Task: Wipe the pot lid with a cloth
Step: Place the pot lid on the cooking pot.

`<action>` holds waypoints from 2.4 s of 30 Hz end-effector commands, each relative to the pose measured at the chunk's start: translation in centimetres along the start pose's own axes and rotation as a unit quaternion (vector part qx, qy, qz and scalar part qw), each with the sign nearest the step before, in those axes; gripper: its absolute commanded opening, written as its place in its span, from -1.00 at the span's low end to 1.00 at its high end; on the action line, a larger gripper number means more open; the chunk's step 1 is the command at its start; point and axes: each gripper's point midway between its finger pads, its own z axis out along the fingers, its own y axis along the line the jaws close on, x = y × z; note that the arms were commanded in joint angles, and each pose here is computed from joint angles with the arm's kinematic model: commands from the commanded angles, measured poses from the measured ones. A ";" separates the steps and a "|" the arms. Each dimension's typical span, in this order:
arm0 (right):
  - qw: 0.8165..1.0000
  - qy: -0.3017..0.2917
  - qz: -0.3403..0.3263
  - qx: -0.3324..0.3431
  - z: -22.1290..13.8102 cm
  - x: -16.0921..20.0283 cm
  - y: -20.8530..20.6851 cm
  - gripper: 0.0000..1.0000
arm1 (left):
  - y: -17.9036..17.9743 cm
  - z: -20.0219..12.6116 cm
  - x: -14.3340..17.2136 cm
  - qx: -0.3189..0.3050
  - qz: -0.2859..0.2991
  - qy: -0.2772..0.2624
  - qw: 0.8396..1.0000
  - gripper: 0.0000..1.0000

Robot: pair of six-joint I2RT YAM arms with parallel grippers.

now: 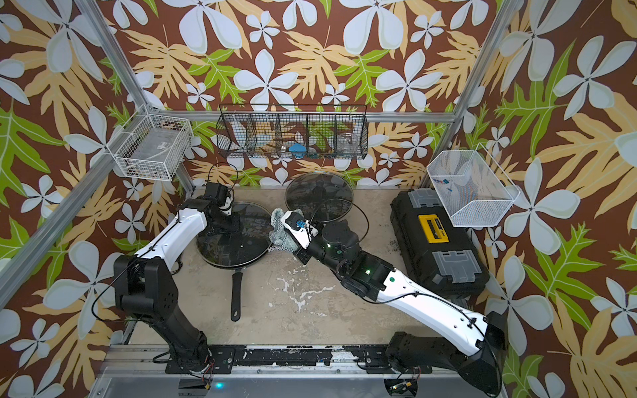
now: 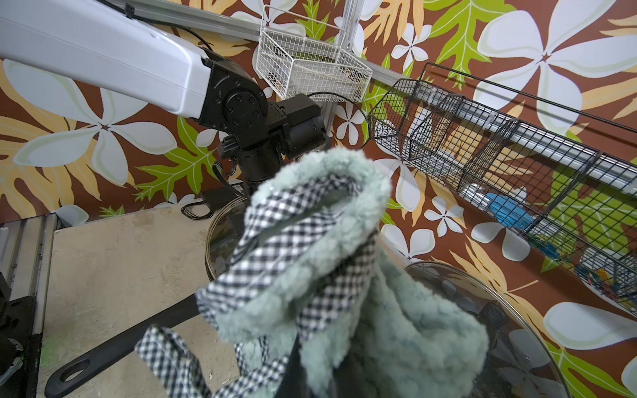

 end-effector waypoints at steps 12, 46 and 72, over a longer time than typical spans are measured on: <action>1.000 -0.013 -0.003 0.012 -0.5 -0.8 -0.5 -1.00 | -0.7 1.0 -1.1 0.018 0.009 -0.021 1.000 -1.00; 1.000 -0.014 0.000 0.009 -0.5 -1.0 -0.4 -1.00 | -0.7 -0.2 -0.5 0.024 0.010 -0.030 0.999 -0.39; 1.000 -0.011 -0.005 0.016 -0.5 -0.8 -0.7 -1.00 | 0.1 0.7 -1.1 0.001 0.013 -0.039 0.999 -0.32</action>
